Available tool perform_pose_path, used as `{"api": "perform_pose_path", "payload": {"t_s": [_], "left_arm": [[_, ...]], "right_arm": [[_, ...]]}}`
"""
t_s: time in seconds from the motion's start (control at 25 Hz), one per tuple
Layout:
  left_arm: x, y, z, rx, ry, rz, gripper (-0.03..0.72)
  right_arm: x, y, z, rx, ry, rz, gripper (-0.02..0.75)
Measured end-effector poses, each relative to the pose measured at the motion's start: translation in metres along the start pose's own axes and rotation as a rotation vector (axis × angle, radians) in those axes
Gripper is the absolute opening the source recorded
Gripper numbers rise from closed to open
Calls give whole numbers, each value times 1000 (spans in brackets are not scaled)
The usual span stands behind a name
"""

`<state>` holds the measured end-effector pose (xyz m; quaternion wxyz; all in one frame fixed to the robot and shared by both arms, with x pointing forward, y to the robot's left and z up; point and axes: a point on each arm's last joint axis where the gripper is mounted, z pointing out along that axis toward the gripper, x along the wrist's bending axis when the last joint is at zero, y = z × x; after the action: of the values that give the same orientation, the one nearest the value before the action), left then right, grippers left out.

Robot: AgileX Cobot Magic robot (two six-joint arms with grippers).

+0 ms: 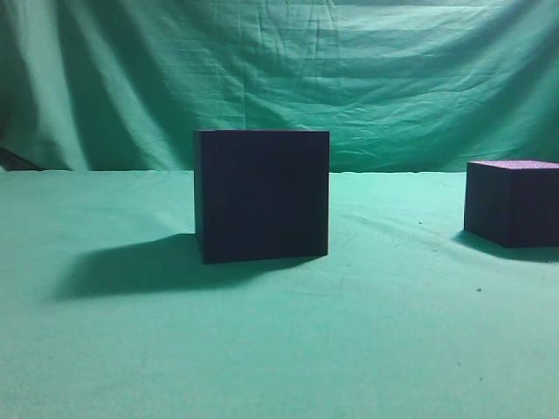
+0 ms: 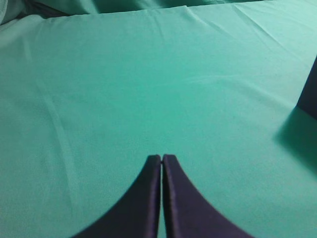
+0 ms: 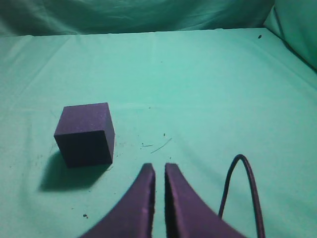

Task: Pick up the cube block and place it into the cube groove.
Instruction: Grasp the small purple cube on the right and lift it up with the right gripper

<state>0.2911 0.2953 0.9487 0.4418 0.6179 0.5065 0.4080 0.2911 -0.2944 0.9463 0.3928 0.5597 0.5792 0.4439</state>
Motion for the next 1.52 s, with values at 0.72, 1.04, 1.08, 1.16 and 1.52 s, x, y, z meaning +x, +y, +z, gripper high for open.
{"api": "perform_pose_path", "payload": {"t_s": [0.72, 1.04, 1.08, 1.16, 1.52], "left_arm": [[0, 0, 0, 0, 0, 0, 0], [0, 0, 0, 0, 0, 0, 0], [0, 0, 0, 0, 0, 0, 0], [0, 0, 0, 0, 0, 0, 0], [0, 0, 0, 0, 0, 0, 0]], "right_arm": [[0, 0, 0, 0, 0, 0, 46], [0, 2, 0, -26, 4, 9, 46], [1, 5, 0, -57, 10, 21, 46], [2, 13, -1, -145, 25, 62, 46], [3, 52, -14, -367, 48, 137, 46]]}}
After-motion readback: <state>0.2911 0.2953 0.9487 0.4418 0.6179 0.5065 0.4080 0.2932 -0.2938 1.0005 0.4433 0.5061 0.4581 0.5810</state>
